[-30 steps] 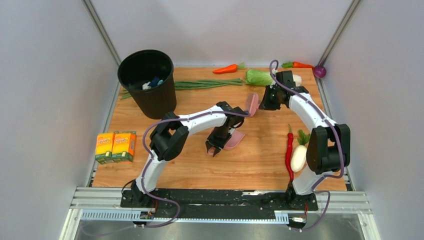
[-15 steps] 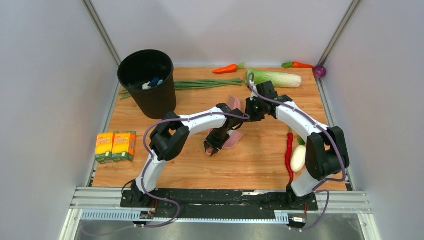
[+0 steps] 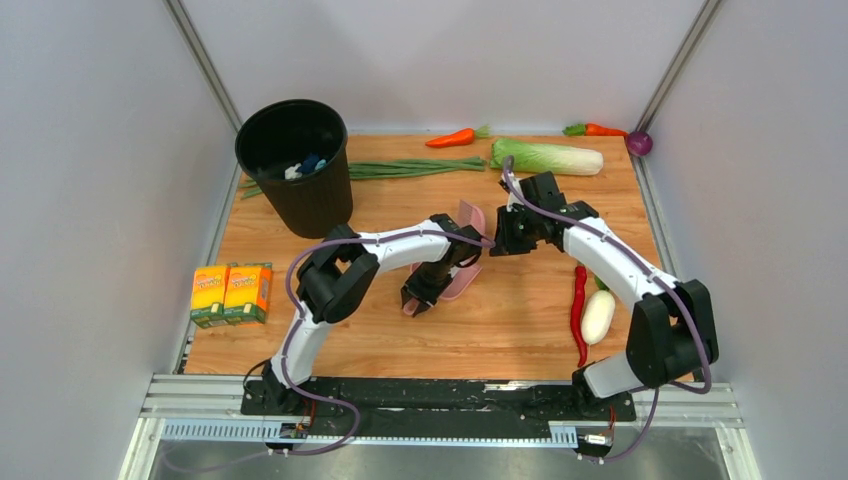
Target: Sweep away the paper scraps from the table
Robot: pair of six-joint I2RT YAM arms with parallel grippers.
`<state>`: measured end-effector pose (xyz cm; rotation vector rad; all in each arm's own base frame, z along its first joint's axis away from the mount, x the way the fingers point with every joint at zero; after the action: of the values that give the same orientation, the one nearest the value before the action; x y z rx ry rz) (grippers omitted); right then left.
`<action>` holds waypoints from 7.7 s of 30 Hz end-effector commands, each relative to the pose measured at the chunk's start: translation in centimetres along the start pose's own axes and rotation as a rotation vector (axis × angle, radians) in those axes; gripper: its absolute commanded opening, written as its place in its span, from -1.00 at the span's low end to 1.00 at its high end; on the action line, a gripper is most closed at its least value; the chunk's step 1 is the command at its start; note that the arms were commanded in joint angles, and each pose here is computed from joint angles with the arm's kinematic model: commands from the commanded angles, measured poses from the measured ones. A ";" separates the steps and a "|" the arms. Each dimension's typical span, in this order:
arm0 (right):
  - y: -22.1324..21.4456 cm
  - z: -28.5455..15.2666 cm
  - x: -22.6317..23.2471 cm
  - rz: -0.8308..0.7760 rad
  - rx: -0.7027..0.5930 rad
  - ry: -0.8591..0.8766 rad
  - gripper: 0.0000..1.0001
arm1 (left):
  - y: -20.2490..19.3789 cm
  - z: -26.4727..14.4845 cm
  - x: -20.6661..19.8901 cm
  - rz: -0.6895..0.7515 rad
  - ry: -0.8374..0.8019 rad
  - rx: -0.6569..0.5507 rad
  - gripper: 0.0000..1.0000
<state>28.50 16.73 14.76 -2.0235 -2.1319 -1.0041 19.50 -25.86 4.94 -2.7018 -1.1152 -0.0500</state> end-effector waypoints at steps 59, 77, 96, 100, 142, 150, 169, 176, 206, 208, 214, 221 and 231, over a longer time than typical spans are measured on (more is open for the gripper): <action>8.9 -1.7 -0.1 0.310 -0.181 0.132 -1.00 | -2.1 -1.1 4.4 -0.033 -0.055 0.075 -1.00; -1.6 0.0 -6.1 0.330 -0.050 0.002 -1.00 | -2.0 -0.6 2.4 0.030 -0.020 0.102 -1.00; -5.4 3.3 -4.7 0.237 0.058 0.047 -1.00 | -2.3 -0.7 2.6 0.035 -0.008 0.099 -1.00; -6.6 3.5 -3.2 0.179 0.088 0.077 -1.00 | -2.3 -0.7 2.6 0.037 -0.006 0.100 -1.00; -2.4 -4.9 3.3 0.181 -0.015 0.051 -1.00 | -1.2 -3.9 4.3 0.003 0.090 -0.039 -1.00; 0.7 -7.7 3.0 0.280 -0.145 0.024 -1.00 | -1.6 -7.4 4.2 -0.043 0.060 -0.132 -1.00; 0.8 -8.1 4.3 0.309 -0.140 0.136 -1.00 | -2.9 -13.7 8.3 -0.230 0.044 -0.315 -1.00; 1.1 -8.3 4.8 0.289 -0.135 0.156 -1.00 | -2.6 -15.6 11.8 -0.346 0.018 -0.401 -1.00; 0.9 -7.4 4.8 0.291 -0.085 0.172 -1.00 | -1.4 -27.4 20.7 -0.654 -0.302 -0.892 -1.00; 0.7 -7.3 4.8 0.291 -0.081 0.171 -1.00 | -1.5 -27.7 21.4 -0.674 -0.328 -0.911 -1.00; 0.6 -7.3 4.7 0.289 -0.079 0.169 -1.00 | -2.4 -28.1 24.2 -0.750 -0.356 -0.956 -1.00; 0.2 -6.9 4.4 0.288 -0.073 0.159 -1.00 | -2.9 -29.7 27.2 -0.814 -0.445 -1.059 -1.00; -0.1 -6.9 4.0 0.291 -0.079 0.147 -1.00 | -3.9 -30.9 29.7 -0.881 -0.647 -1.159 -1.00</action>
<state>24.61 17.05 20.83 -2.1694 -1.6747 -1.0566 39.70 -9.10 35.21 -2.6102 -3.1035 -0.0076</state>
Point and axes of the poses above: each gripper's point midway between its finger pads, its own z axis out along the fingers, its own x axis along the line the jaws close on, y = z × x, the point moved 3 cm from there along -z, back along the fingers, and after that the axes turned 9 degrees about z, right-handed, at the moved point
